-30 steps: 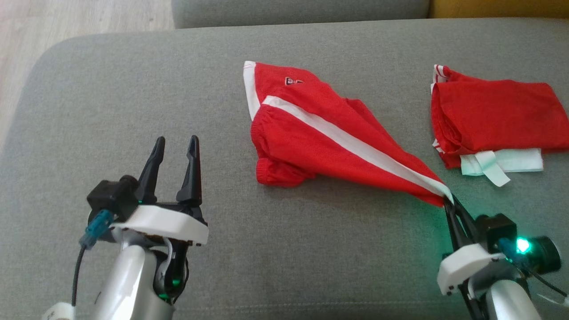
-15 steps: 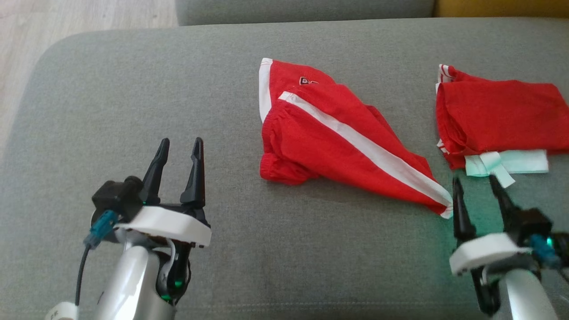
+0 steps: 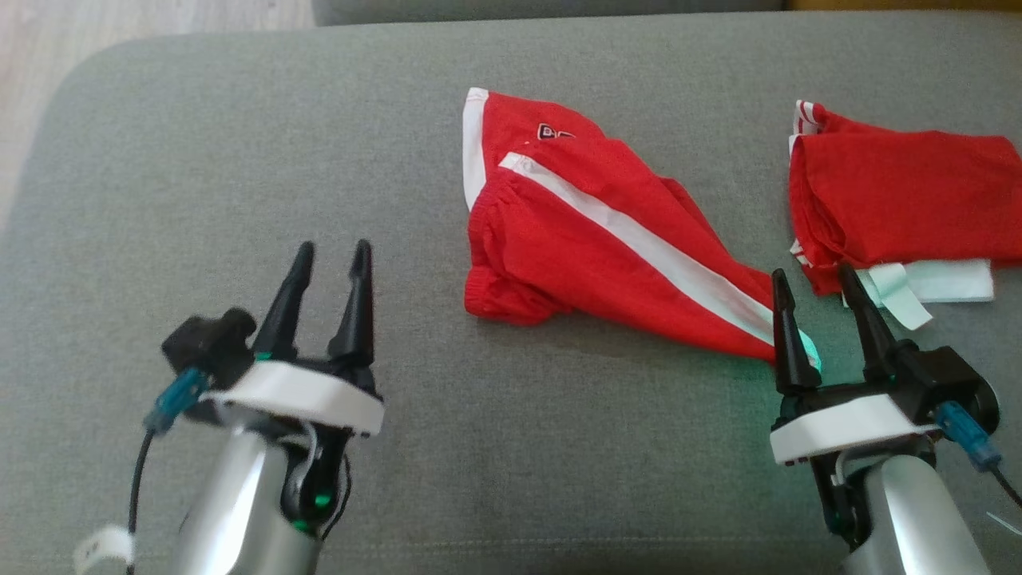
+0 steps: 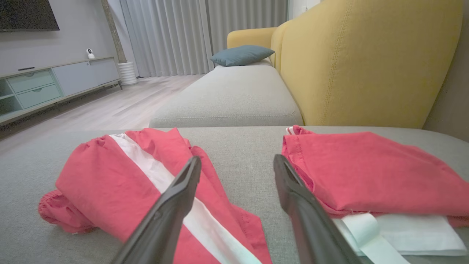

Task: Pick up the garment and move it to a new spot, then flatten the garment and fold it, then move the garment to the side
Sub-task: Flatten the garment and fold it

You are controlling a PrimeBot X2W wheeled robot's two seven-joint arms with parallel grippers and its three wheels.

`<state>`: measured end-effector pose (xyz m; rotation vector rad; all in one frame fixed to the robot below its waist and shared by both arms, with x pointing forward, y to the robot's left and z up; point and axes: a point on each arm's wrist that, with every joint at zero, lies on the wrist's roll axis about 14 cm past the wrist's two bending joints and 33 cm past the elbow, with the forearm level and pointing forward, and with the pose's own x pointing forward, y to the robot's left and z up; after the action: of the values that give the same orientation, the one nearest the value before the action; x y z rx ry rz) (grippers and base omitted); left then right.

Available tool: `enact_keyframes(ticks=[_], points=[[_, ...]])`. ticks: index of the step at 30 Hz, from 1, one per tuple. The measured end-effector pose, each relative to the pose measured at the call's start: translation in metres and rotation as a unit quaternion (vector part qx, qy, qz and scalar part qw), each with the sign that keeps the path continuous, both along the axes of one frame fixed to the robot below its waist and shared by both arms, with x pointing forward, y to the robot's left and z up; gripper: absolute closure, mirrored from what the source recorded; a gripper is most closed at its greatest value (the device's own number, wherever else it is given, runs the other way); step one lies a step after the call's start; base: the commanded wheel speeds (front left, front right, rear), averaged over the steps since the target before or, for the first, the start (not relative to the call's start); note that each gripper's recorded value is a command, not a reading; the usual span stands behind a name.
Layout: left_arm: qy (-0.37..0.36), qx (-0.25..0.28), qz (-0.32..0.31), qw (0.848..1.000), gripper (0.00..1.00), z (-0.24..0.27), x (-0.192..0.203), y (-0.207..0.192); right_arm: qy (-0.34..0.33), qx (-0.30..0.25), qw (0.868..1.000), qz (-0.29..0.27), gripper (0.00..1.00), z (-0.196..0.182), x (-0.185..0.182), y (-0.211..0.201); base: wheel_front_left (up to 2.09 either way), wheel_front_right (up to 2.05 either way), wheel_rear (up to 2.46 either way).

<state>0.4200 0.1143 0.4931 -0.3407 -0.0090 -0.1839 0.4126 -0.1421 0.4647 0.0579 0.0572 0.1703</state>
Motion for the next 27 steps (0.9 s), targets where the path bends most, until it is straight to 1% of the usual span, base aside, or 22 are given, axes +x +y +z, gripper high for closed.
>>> enact_keyframes(ticks=[3, 5, 6, 9, 11, 15, 16, 21, 24, 27], points=[[0.012, -0.014, -0.041, 0.999, 0.00, -0.001, 0.011, -0.020, 0.006, 0.004, 1.000, -0.002, 0.00, -0.004, 0.000, -0.001, 0.00, 0.00, 0.00], [0.038, -0.016, -0.086, 0.995, 0.00, 0.000, 0.022, -0.039, 0.008, 0.005, 1.000, -0.005, 0.00, -0.006, 0.000, -0.003, 0.00, 0.00, 0.00], [0.038, -0.016, -0.086, 0.995, 0.00, 0.000, 0.022, -0.039, 0.008, 0.005, 1.000, -0.005, 0.00, -0.006, 0.000, -0.003, 0.00, 0.00, 0.00], [0.072, -0.024, -0.138, 0.988, 0.00, 0.012, 0.043, -0.059, 0.011, 0.004, 1.000, -0.010, 0.00, -0.008, 0.000, -0.007, 0.00, 0.00, 0.00], [0.093, -0.010, -0.172, 0.981, 0.00, 0.021, 0.058, -0.068, 0.009, 0.003, 1.000, -0.013, 0.00, -0.007, 0.003, -0.009, 0.00, 0.00, 0.00], [0.169, 0.033, -0.234, 0.957, 0.00, 0.021, 0.079, -0.080, -0.004, 0.001, 1.000, -0.021, 0.00, 0.001, 0.011, -0.016, 0.00, 0.00, 0.00], [0.219, 0.058, -0.258, 0.939, 0.00, 0.011, 0.084, -0.084, -0.005, 0.000, 1.000, -0.028, 0.00, 0.002, 0.013, -0.021, 0.00, 0.00, 0.00], [0.324, 0.102, -0.283, 0.897, 0.00, -0.020, 0.093, -0.079, 0.000, 0.001, 0.999, -0.042, 0.00, -0.003, 0.010, -0.031, 0.00, 0.00, 0.00], [0.355, 0.120, -0.286, 0.882, 0.00, -0.035, 0.101, -0.078, 0.009, 0.002, 0.998, -0.056, 0.00, -0.009, 0.007, -0.041, 0.00, 0.00, 0.00], [0.373, 0.118, -0.294, 0.872, 0.00, -0.045, 0.107, -0.085, 0.008, 0.001, 0.998, -0.065, 0.00, -0.010, 0.008, -0.048, 0.00, 0.00, 0.00]])
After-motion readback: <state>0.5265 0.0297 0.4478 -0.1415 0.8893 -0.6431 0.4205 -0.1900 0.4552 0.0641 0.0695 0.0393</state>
